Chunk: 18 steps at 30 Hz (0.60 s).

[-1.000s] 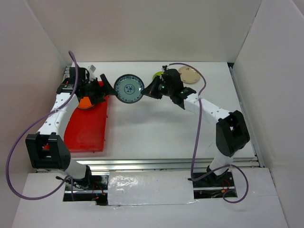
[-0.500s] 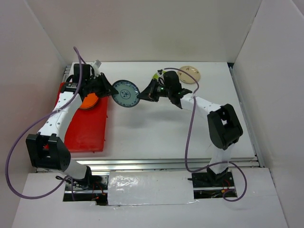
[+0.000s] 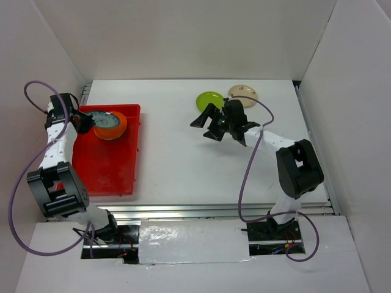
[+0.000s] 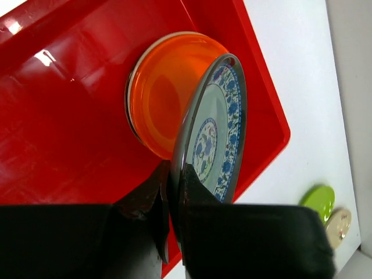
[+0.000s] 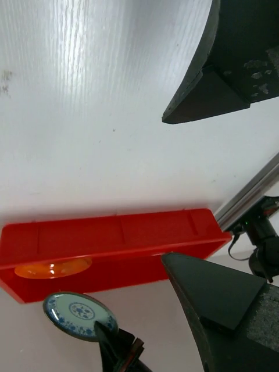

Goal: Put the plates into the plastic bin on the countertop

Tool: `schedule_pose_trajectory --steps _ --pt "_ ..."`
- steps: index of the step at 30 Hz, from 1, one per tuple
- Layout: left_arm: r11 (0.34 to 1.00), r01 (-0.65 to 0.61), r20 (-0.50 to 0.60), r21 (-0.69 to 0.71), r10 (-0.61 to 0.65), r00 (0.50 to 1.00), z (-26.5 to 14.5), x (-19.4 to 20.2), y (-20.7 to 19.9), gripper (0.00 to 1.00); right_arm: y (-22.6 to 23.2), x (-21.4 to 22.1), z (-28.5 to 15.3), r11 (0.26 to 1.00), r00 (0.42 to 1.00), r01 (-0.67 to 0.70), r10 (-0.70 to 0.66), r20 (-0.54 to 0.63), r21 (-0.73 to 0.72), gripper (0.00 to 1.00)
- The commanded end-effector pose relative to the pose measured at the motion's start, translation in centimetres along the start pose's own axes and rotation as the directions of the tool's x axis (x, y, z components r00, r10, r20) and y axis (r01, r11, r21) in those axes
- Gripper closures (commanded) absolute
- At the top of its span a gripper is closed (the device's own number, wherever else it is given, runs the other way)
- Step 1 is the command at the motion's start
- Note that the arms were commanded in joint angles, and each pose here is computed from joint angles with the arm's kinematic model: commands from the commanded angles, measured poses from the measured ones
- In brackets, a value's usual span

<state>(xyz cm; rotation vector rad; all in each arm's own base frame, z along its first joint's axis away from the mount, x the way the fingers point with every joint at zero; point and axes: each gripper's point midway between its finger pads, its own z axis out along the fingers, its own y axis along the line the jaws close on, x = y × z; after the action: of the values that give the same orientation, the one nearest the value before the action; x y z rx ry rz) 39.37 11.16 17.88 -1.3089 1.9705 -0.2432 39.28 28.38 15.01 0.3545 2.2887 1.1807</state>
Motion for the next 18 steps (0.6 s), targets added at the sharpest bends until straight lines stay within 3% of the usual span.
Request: schedule_pose_trajectory --steps 1,7,8,10,11,12,16,18 --pt "0.997 0.068 0.030 0.021 -0.069 0.997 2.8 -1.7 -1.8 1.00 0.0 -0.5 -1.6 0.999 0.998 0.052 -0.051 0.036 -0.006 0.00" --pt "0.998 0.062 -0.006 -0.016 -0.062 0.998 5.4 -2.0 -1.3 0.98 -0.6 -1.4 -2.5 0.998 0.998 0.047 -0.046 0.029 -0.036 0.00" --pt "0.998 0.064 -0.009 -0.022 -0.064 0.998 5.7 -2.1 -1.0 0.74 -0.7 -1.5 -2.6 0.998 0.998 0.050 -0.049 0.033 -0.035 0.00" --pt "0.998 0.060 -0.030 -0.009 -0.060 0.998 5.6 -1.8 -1.3 0.37 -0.5 -1.6 -2.7 0.997 0.998 0.061 -0.060 0.030 -0.038 0.00" --pt "0.998 0.059 -0.036 -0.012 -0.059 0.998 5.2 -1.7 -1.3 0.05 -0.4 -1.7 -2.6 0.997 0.997 0.067 -0.065 0.031 -0.039 0.00" --pt "0.999 0.045 -0.037 -0.003 -0.045 0.998 4.7 -1.5 -1.7 0.01 -0.8 -2.1 -2.6 0.997 0.997 0.069 -0.068 0.042 -0.024 0.00" --pt "0.998 -0.039 0.014 -0.040 0.040 0.999 -0.3 -1.9 -3.1 0.01 -3.2 -4.8 -2.2 0.991 0.993 0.011 -0.026 0.114 0.131 0.00" --pt "0.989 -0.112 0.006 -0.101 0.113 0.994 -1.6 -0.9 -2.6 0.01 -6.6 -6.4 -1.1 0.963 0.987 -0.057 0.014 0.160 0.264 0.00"
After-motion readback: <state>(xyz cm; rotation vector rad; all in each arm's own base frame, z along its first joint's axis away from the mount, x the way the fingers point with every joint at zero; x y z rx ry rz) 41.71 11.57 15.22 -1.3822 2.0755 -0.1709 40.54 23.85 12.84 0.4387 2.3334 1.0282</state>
